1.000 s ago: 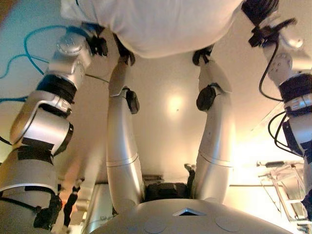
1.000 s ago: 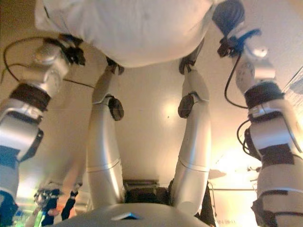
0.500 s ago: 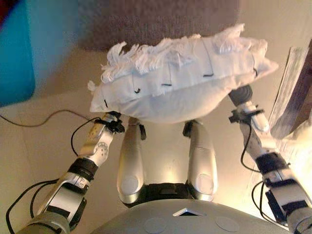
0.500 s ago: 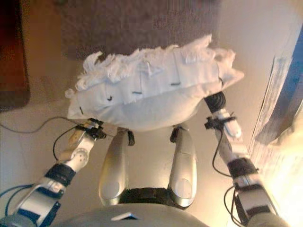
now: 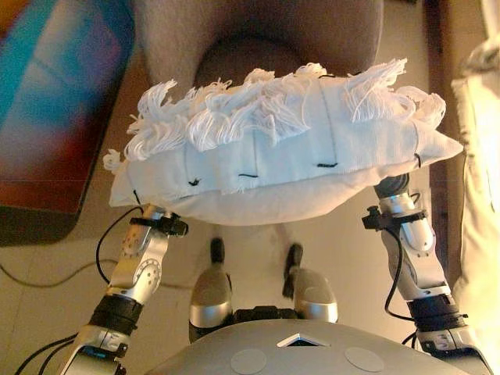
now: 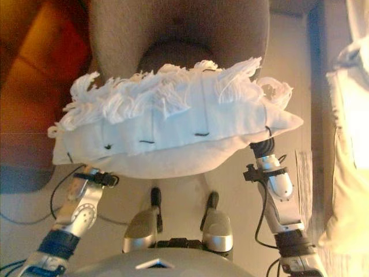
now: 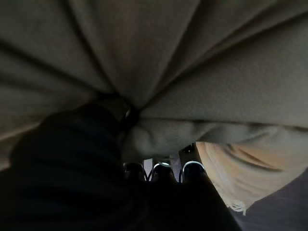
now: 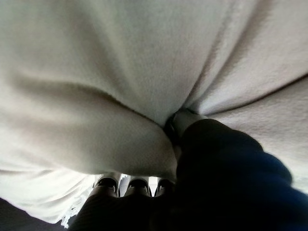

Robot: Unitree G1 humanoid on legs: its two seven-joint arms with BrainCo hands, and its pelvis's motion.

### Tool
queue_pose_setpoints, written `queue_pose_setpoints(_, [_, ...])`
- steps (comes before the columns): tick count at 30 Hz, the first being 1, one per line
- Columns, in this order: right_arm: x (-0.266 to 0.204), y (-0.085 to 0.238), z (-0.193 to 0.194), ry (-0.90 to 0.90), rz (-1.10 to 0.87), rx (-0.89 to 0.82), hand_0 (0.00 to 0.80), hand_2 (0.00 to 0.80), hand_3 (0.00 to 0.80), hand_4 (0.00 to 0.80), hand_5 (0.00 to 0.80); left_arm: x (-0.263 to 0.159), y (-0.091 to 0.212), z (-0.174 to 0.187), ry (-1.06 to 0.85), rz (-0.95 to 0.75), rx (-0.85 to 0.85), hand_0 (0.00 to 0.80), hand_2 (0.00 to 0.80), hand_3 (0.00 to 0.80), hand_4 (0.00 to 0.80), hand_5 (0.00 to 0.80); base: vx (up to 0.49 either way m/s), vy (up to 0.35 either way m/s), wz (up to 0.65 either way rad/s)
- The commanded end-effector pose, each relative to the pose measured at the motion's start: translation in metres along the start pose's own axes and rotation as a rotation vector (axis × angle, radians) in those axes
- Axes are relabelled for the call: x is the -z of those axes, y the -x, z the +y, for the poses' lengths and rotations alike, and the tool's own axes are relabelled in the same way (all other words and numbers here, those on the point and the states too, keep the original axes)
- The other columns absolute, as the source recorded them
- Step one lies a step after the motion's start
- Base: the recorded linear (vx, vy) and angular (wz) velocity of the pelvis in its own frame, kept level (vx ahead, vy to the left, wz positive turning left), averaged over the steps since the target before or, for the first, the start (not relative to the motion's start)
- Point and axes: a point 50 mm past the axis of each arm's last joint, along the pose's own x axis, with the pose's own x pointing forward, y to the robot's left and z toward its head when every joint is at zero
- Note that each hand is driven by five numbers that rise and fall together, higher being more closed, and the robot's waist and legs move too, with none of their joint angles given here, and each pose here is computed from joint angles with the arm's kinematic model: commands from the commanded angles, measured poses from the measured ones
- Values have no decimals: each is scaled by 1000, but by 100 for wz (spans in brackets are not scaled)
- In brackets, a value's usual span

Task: Pick up the cushion and take it to the sofa

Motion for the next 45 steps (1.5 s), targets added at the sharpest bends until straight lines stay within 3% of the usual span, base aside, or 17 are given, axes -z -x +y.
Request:
queue_pose_setpoints(1, [-44,-13,21,48,-248,-120,800,800,800,800,800,-44,-16,-42,82,-315,160,800,800,800,800,800,44,-38,4])
queue_pose_setpoints(13, [-60,-18,23,79,-331,-13,800,800,800,800,800,-55,-22,-58,71,-365,187,800,800,800,800,800,-26,-102,-1])
queue_pose_setpoints(28, [-59,-40,38,93,-380,-66,800,800,800,800,800,-54,-18,-53,113,-403,116,800,800,800,800,800,21,-194,-14])
queue_pose_setpoints(39, [-45,-32,38,94,-287,-114,800,800,800,800,800,-53,-15,-59,157,-441,110,800,800,800,800,800,568,162,-9])
queue_pose_setpoints(45, [-38,-16,24,8,-202,-91,800,800,800,800,800,-52,-11,-49,68,-404,81,800,800,800,800,800,867,403,-56])
